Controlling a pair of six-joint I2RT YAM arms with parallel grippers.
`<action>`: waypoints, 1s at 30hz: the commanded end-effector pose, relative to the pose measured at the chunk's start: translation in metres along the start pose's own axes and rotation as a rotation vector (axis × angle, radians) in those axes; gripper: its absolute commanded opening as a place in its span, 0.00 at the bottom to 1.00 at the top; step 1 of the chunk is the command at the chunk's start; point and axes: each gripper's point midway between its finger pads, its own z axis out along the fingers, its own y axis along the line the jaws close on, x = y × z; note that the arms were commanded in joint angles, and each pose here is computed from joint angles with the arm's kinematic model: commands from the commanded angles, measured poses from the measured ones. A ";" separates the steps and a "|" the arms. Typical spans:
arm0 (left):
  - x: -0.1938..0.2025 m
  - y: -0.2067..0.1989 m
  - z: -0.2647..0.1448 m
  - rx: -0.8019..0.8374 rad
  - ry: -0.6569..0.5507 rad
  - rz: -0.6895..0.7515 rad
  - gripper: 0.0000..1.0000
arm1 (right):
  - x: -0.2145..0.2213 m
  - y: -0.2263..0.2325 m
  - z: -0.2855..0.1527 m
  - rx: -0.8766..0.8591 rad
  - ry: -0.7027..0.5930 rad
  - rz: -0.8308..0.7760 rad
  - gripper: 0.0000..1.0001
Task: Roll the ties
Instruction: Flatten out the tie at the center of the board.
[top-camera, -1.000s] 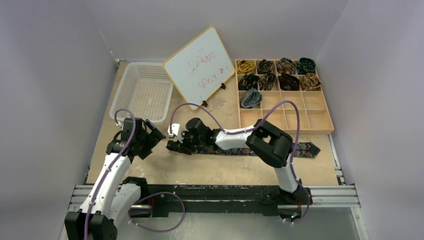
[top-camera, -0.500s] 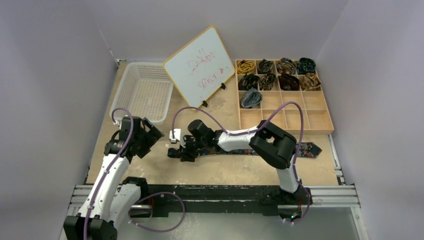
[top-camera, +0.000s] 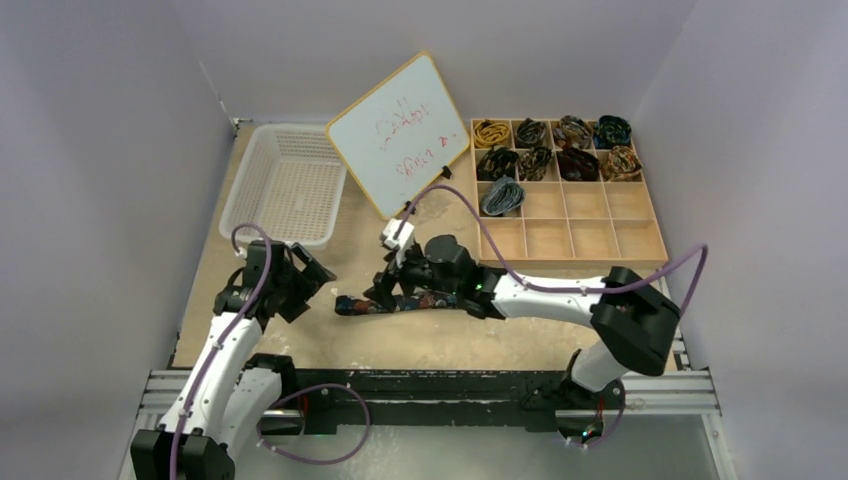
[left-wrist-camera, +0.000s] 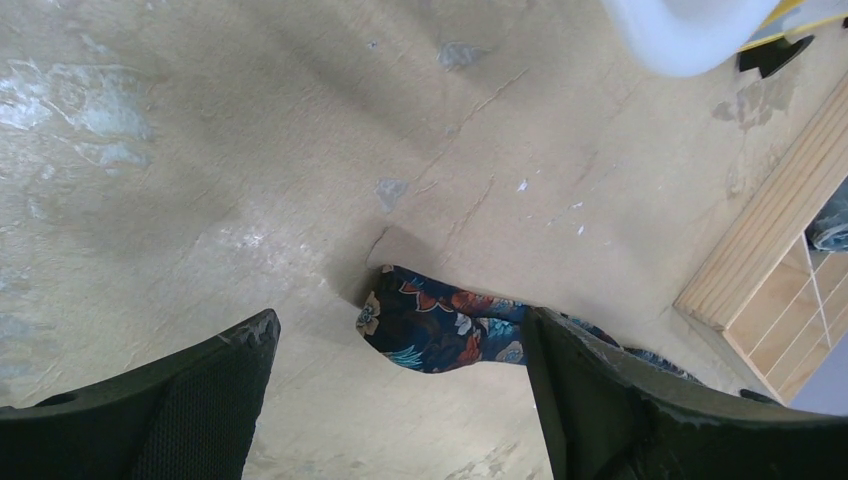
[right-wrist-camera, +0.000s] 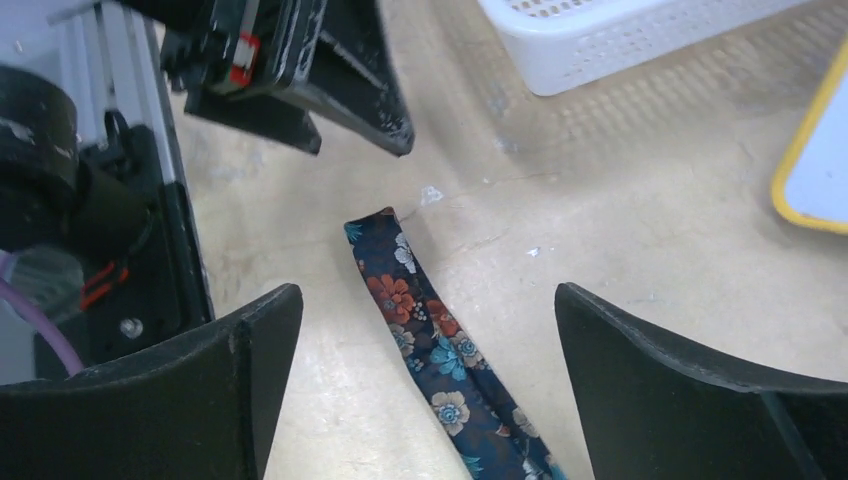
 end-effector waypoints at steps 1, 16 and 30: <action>0.001 -0.005 0.006 0.048 0.003 -0.014 0.89 | 0.004 -0.016 -0.009 0.108 -0.085 0.244 0.99; 0.022 0.012 0.023 0.033 0.063 -0.050 0.88 | 0.063 -0.003 0.033 -0.125 0.223 0.151 0.99; 0.025 0.015 0.026 0.080 0.033 -0.041 0.85 | 0.112 -0.004 0.060 -0.169 0.379 0.085 0.65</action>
